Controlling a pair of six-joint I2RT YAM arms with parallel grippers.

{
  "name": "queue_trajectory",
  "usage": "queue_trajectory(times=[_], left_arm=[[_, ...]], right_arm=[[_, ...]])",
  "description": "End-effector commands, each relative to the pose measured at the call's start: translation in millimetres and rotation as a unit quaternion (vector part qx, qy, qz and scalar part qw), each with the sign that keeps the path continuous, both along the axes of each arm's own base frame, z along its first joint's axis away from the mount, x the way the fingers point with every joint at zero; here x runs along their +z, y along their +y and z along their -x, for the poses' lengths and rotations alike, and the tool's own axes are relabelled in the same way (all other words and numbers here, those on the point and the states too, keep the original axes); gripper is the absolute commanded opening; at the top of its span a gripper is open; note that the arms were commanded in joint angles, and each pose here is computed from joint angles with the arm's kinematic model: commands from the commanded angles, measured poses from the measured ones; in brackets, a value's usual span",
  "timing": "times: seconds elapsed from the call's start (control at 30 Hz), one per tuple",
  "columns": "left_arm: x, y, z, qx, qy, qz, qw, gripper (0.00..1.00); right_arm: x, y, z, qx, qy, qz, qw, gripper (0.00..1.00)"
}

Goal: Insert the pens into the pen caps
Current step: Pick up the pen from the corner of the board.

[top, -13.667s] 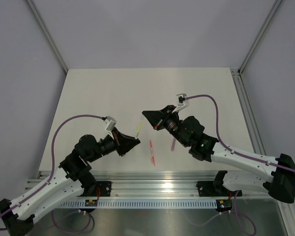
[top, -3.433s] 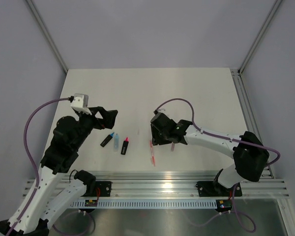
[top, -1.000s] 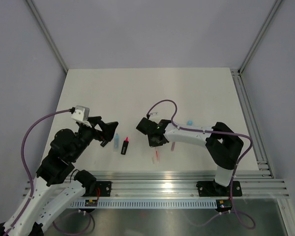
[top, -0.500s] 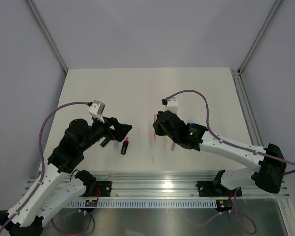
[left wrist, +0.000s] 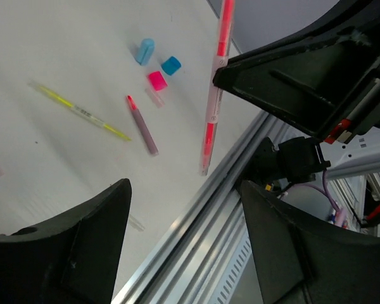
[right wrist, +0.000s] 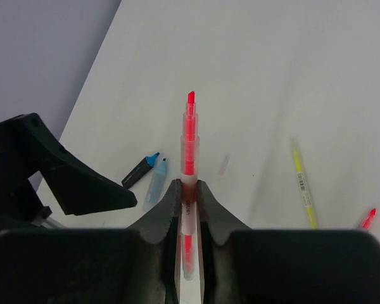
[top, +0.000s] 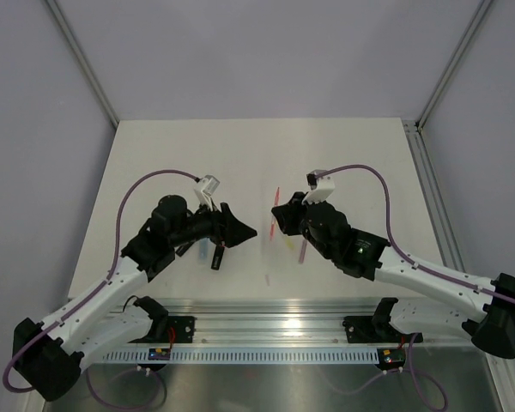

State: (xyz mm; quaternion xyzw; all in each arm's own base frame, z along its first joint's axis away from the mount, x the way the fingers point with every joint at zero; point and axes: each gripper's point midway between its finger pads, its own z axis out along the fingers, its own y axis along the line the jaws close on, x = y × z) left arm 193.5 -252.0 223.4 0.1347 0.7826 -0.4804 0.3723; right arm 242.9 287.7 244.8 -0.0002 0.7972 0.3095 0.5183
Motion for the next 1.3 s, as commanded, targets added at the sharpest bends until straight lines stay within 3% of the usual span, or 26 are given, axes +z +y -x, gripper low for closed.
queue_trajectory(times=[0.0,0.47,0.9,1.27], left_arm=[[14.4,-24.3,11.1,-0.063,-0.005,0.044,0.997,0.70],[14.8,-51.6,12.0,-0.084,-0.014,0.043,0.995,0.67],[16.0,-62.1,7.2,-0.090,-0.025,0.054,0.994,0.42],[18.2,-60.6,8.3,-0.090,-0.031,0.055,0.994,0.07]], right_arm=[[28.7,-3.6,-2.4,-0.005,-0.041,-0.048,0.998,0.05],[27.0,0.6,8.5,0.024,-0.038,-0.070,0.997,0.05],[22.7,14.3,18.5,0.057,-0.016,-0.107,0.993,0.04],[17.1,21.5,24.3,0.078,-0.005,-0.110,0.991,0.04]])
